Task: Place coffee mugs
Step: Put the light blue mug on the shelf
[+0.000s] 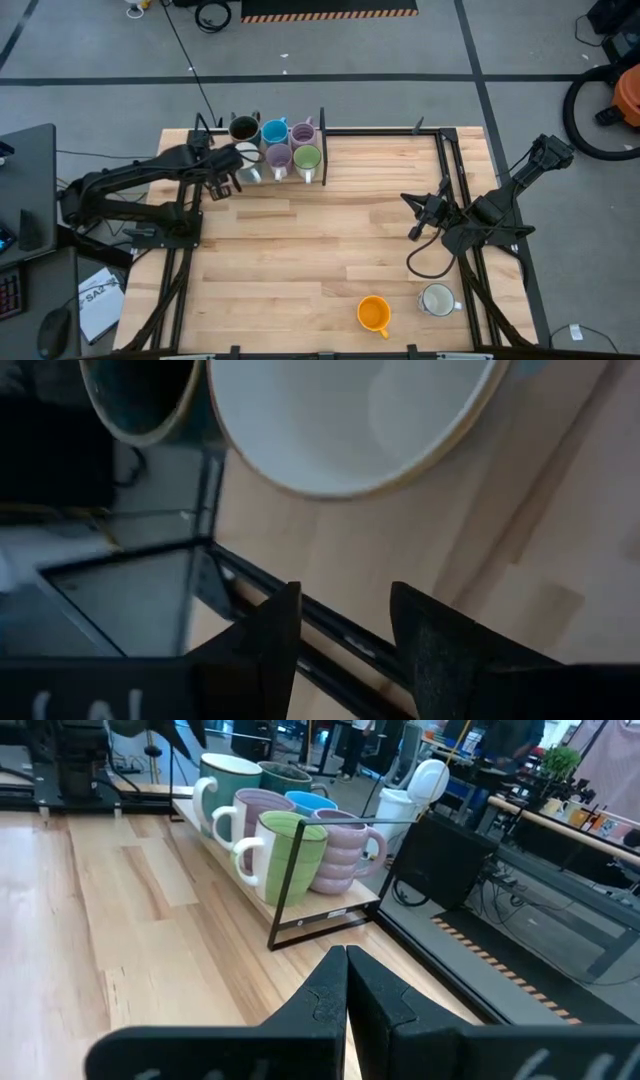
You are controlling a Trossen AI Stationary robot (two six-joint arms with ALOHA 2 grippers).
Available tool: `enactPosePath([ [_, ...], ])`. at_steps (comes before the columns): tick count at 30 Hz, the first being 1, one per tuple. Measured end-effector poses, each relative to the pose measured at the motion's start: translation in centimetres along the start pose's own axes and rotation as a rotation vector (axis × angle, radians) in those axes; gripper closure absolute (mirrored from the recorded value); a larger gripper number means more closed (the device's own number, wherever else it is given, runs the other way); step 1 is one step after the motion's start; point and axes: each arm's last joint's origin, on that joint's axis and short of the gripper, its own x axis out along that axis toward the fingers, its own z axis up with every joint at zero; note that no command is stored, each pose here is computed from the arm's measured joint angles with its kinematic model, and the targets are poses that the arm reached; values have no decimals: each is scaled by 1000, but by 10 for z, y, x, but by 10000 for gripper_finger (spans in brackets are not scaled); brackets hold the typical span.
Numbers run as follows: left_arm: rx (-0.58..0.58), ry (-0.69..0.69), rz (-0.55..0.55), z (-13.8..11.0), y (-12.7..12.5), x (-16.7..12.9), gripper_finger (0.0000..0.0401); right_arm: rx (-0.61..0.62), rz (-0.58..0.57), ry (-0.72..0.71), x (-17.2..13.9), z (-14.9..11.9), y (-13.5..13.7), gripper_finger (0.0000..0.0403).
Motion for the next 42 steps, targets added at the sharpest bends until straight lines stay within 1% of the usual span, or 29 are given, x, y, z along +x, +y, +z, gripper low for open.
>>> enactPosePath([
  [4,41,-3,35,3,-3,7,239,-5,5,0,0,0,0,391],
  [7,60,22,66,0,-7,13,239,-5,10,2,0,0,1,391],
  [11,75,38,69,-4,-15,24,239,-7,19,6,0,0,1,391],
  [16,94,-22,136,0,-23,30,250,-7,21,7,0,0,1,391],
  [21,78,-48,158,3,-23,29,264,-7,22,8,0,0,1,391],
  [29,68,-83,177,7,-22,28,275,-8,22,8,0,0,1,391],
  [42,11,-152,198,15,-19,27,276,-8,22,8,0,0,1,391],
])
